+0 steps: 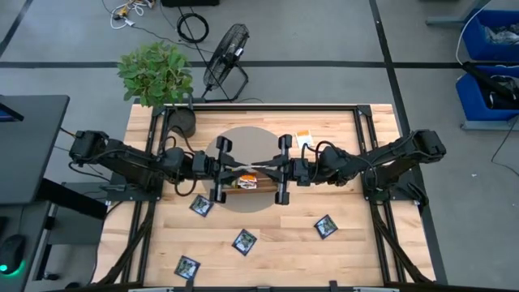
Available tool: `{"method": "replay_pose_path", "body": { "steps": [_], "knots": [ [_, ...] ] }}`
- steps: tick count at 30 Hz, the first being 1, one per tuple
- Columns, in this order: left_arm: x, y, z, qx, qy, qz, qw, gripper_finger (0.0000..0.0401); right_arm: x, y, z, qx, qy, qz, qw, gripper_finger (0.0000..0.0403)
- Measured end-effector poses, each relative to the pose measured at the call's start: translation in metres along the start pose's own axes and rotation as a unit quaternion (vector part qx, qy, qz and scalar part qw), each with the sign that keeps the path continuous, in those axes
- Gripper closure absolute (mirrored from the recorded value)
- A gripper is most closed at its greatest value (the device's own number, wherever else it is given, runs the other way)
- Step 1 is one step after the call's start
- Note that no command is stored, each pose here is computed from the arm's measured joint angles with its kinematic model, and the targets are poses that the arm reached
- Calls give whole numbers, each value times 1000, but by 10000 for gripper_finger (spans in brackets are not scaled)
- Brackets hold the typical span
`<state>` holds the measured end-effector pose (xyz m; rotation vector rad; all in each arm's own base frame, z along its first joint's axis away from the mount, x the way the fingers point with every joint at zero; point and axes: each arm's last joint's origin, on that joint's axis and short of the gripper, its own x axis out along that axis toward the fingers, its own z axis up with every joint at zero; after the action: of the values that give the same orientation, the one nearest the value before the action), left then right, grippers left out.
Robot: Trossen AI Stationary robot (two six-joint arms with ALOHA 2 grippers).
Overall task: Pick & Place Tea
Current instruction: Put the bottom orange tea bag into the wooden organizer
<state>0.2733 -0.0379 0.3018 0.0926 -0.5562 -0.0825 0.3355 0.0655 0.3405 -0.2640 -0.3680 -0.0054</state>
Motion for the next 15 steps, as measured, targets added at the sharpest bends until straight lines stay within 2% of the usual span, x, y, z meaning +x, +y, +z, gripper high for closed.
{"method": "replay_pose_path", "body": {
  "steps": [2,4,15],
  "knots": [
    [0,0,0,-8,0,0,1000,380,0,0,0,-3,2,-3,1000,392],
    [0,0,0,-16,0,0,1000,393,0,-1,0,-10,6,-14,1000,392],
    [0,-1,-1,-23,7,-2,1000,395,0,-1,0,-21,8,-24,999,392]
  ]
}}
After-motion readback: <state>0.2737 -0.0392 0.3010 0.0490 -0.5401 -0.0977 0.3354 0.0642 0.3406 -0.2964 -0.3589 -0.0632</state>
